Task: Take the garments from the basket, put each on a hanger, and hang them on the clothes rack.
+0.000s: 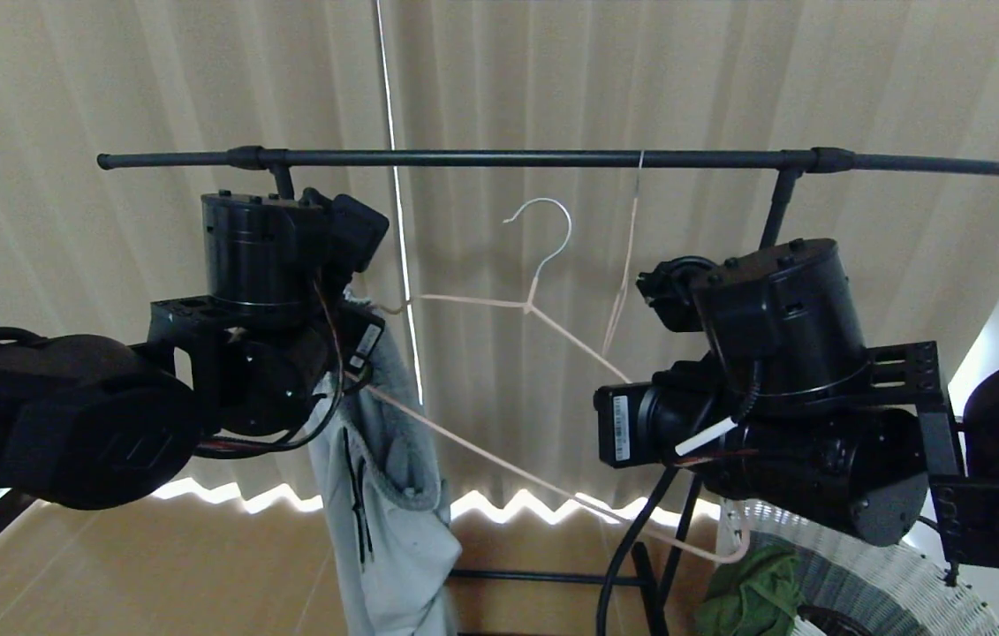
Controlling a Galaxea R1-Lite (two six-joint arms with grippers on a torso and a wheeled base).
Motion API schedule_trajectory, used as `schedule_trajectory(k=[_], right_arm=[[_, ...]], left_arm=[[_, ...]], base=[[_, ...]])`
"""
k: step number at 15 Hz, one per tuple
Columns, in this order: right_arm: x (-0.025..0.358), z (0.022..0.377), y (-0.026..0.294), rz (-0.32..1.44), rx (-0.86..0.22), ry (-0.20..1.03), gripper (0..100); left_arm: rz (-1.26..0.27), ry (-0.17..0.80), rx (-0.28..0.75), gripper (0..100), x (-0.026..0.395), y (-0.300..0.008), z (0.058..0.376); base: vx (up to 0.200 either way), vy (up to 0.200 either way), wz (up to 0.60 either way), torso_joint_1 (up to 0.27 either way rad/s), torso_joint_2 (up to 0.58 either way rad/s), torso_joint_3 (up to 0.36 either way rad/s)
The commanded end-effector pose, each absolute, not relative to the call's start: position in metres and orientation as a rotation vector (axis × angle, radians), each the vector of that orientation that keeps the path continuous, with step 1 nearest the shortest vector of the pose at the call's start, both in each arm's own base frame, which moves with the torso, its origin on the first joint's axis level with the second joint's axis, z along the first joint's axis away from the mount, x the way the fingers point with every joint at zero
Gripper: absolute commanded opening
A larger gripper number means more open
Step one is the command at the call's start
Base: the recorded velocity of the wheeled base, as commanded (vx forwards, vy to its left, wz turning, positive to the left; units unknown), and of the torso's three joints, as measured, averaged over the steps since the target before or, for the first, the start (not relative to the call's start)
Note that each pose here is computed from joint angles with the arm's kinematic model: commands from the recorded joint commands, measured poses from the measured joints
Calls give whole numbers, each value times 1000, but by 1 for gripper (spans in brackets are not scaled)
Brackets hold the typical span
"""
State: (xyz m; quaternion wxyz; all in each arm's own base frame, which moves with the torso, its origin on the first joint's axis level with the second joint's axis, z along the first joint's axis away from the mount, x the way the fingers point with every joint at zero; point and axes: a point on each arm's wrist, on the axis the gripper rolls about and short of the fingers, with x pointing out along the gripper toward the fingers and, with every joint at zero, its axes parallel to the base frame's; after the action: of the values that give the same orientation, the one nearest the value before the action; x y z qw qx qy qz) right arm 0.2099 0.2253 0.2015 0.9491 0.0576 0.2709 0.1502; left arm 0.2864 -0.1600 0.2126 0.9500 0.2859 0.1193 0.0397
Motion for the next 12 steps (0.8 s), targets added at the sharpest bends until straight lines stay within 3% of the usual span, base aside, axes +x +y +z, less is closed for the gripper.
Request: schedule_trajectory(k=[1, 4, 12], right_arm=[[192, 201, 233, 377, 105, 555, 0], [184, 196, 249, 473, 94, 591, 0], [221, 162, 277, 396, 81, 651, 0]], left_arm=[[83, 223, 567, 0, 288, -162, 219], [70, 214, 553, 0, 287, -168, 220], [51, 184, 539, 0, 279, -172, 229]], base=[[0, 0, 0, 0, 0, 0], [0, 0, 0, 0, 0, 0], [0, 0, 0, 0, 0, 0]])
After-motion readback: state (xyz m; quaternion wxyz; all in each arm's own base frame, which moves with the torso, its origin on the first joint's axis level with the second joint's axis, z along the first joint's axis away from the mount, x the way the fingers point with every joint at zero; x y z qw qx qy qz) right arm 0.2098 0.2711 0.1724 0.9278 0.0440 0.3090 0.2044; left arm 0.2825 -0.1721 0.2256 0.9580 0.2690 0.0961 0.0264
